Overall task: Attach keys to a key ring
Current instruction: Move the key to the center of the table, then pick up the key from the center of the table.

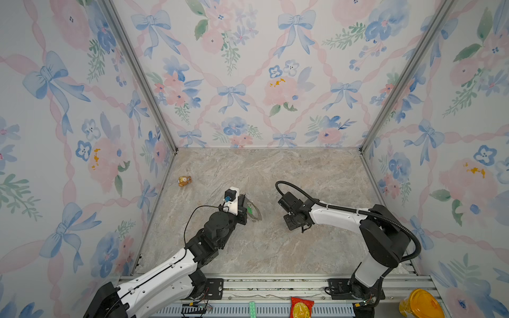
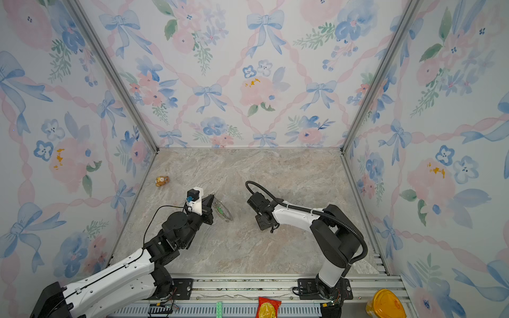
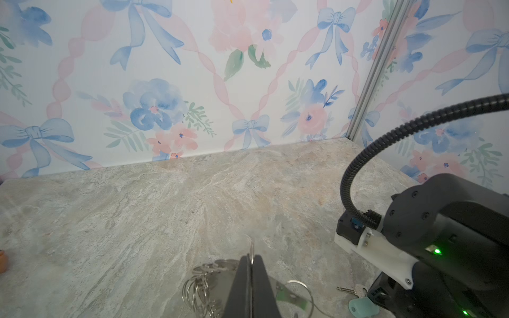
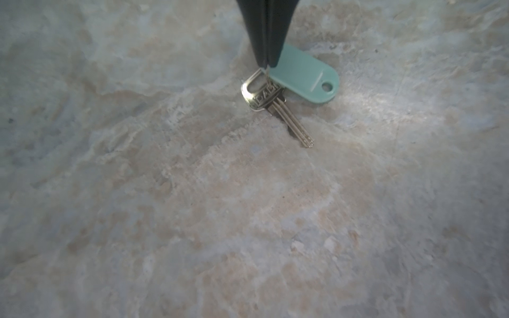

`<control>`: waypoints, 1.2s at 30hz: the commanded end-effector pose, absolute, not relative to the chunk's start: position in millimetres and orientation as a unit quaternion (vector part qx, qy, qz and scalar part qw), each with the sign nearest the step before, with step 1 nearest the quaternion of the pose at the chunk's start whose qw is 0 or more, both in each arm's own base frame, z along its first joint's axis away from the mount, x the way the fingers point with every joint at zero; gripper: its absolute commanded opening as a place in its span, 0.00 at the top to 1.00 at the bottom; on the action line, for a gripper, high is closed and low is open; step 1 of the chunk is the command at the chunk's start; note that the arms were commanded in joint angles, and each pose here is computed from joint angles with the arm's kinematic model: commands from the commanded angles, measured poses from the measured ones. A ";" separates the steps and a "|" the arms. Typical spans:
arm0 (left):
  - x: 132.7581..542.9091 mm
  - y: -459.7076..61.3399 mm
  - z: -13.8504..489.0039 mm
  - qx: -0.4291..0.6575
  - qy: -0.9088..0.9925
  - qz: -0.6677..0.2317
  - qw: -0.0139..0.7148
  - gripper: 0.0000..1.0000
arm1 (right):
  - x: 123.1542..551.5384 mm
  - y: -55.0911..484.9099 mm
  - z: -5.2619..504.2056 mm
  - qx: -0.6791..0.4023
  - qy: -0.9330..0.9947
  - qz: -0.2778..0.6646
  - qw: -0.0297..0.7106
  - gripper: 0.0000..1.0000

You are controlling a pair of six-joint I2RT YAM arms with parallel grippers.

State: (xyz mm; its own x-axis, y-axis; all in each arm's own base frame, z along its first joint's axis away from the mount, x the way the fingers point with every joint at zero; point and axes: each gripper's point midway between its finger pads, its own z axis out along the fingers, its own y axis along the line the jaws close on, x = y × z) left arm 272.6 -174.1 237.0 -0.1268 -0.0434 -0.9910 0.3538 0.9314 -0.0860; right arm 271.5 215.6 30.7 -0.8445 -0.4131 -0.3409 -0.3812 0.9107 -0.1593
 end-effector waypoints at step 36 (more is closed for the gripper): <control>272.2 -173.8 246.8 0.102 0.721 -0.153 0.668 1.00 | 276.4 212.2 36.4 -0.132 0.983 -0.042 0.120 0.70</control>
State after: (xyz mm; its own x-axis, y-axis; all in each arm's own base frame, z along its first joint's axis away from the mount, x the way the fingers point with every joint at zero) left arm 272.8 -173.6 237.1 -0.1246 -0.0399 -0.9914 0.3512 0.9327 -0.0817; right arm 277.2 217.4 38.8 -0.9158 -0.3009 -0.2661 -0.2826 0.9534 -0.1055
